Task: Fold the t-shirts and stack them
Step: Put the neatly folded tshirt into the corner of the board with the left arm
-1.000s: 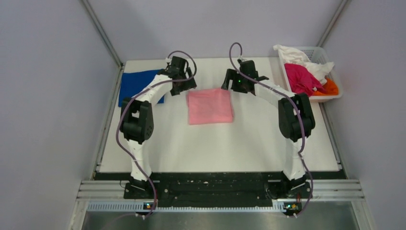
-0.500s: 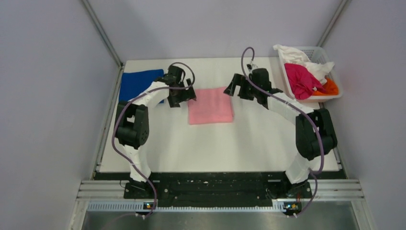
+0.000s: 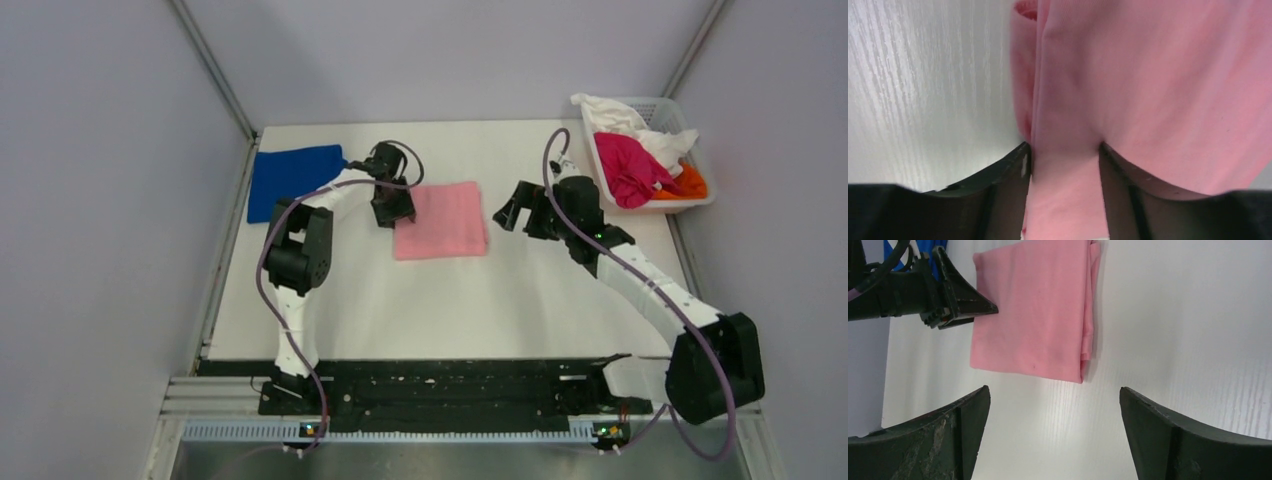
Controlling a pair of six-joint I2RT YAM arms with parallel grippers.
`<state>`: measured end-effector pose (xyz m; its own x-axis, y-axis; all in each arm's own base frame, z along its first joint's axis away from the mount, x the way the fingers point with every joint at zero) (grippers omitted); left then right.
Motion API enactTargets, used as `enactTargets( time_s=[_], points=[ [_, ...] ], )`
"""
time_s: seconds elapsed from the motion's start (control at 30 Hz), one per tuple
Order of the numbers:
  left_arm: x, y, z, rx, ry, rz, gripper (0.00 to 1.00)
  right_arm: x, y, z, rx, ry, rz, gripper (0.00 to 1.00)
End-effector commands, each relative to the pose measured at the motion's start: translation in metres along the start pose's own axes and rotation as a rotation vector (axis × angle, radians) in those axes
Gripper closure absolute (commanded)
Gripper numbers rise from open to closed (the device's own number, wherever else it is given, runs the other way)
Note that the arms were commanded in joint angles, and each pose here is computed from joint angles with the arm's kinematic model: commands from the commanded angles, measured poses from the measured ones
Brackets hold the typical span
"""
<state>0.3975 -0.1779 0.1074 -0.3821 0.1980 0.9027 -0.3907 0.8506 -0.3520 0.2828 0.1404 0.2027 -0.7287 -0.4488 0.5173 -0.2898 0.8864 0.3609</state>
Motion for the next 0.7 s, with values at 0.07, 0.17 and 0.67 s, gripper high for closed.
enactTargets(
  time_s=[0.07,0.17,0.67],
  points=[
    [-0.023,-0.003,0.0,-0.034,-0.023,-0.143,0.75,0.029,-0.003,0.001,0.028,-0.061,0.059,0.01],
    [-0.017,-0.006,-0.005,-0.092,-0.101,-0.247,1.0,0.036,-0.006,0.002,0.041,-0.071,0.09,0.01],
    [0.063,-0.005,-0.123,-0.318,-0.701,-0.615,1.0,0.045,-0.013,-0.002,0.102,-0.11,0.148,0.01]
  ],
)
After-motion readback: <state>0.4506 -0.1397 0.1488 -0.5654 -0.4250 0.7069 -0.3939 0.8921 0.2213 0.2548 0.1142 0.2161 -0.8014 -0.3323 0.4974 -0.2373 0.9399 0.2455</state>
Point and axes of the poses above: each gripper's point midway between its finger pads, its own x axis back along the fingers, its own y axis along the line the jaws close on, z = x × y, the point moved 8 cm from there along x, back along the fingers, and after that the axes turned 12 degrees about x, right-handed, at the moved point
